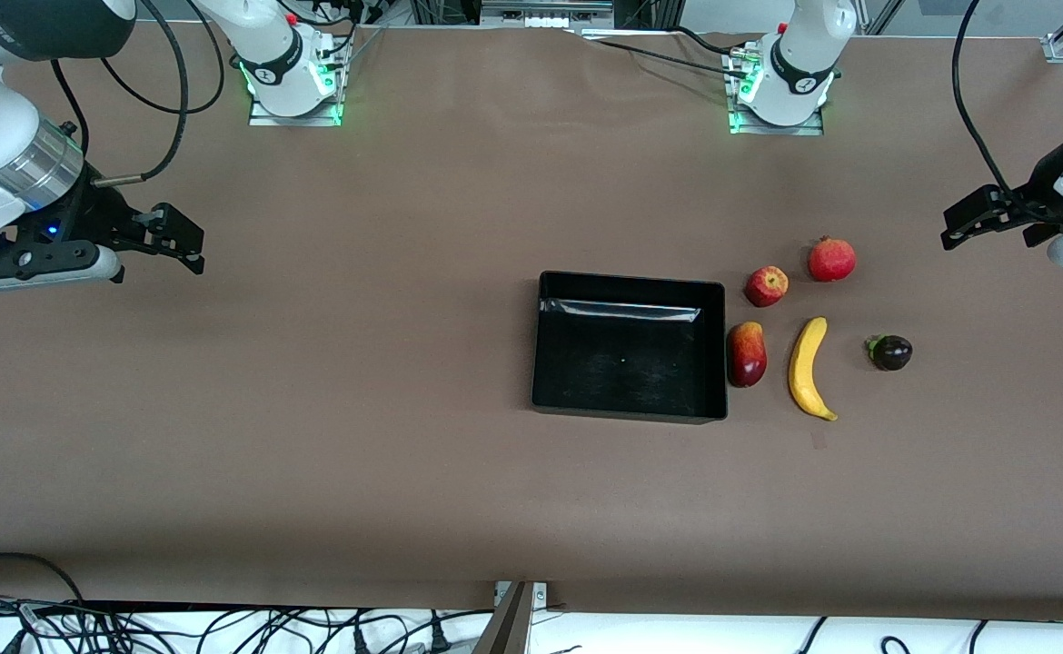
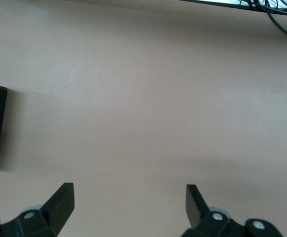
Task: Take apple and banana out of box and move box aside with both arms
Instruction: 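Reach the right gripper toward the rim of the black tray, then grasp the tray rim with the right gripper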
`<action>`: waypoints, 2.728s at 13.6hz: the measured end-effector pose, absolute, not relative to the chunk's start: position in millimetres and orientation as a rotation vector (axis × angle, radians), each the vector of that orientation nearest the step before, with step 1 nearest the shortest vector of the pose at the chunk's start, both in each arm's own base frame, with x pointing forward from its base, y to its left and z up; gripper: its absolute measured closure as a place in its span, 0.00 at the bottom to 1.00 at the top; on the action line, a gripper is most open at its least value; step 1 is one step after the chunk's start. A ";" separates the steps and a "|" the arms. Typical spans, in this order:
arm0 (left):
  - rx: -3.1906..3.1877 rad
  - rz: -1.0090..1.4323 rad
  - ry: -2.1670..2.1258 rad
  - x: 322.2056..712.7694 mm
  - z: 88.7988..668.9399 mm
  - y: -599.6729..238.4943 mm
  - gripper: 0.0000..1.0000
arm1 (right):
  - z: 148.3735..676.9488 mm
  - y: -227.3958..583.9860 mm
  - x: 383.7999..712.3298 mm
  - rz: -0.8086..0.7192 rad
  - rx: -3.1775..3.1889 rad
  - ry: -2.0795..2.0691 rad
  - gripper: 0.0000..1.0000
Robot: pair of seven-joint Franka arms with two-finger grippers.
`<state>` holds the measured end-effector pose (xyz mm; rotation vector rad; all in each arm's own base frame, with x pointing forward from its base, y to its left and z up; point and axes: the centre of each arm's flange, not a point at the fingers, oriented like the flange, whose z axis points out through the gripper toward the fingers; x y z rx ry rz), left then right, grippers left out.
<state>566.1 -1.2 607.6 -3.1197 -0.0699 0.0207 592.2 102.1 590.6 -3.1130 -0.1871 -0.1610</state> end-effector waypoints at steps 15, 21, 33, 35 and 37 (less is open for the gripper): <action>-3.103 0.235 -0.143 564.4 576.1 25.2 0.00 | 353.7 374.7 591.8 0.005 -2.954 0.051 0.00; -3.102 0.234 -0.201 568.1 569.2 47.2 0.00 | 280.2 483.5 558.1 -0.046 -2.976 0.227 0.00; -3.121 0.219 -0.163 579.1 557.3 32.7 0.00 | 234.2 499.8 553.1 -0.158 -3.047 0.254 0.96; -3.123 0.222 -0.156 582.6 551.8 30.0 0.00 | 250.3 473.8 577.2 -0.177 -3.073 0.240 0.96; -3.122 0.228 -0.155 584.8 547.3 29.8 0.00 | 281.1 432.7 605.2 -0.154 -3.108 0.199 0.96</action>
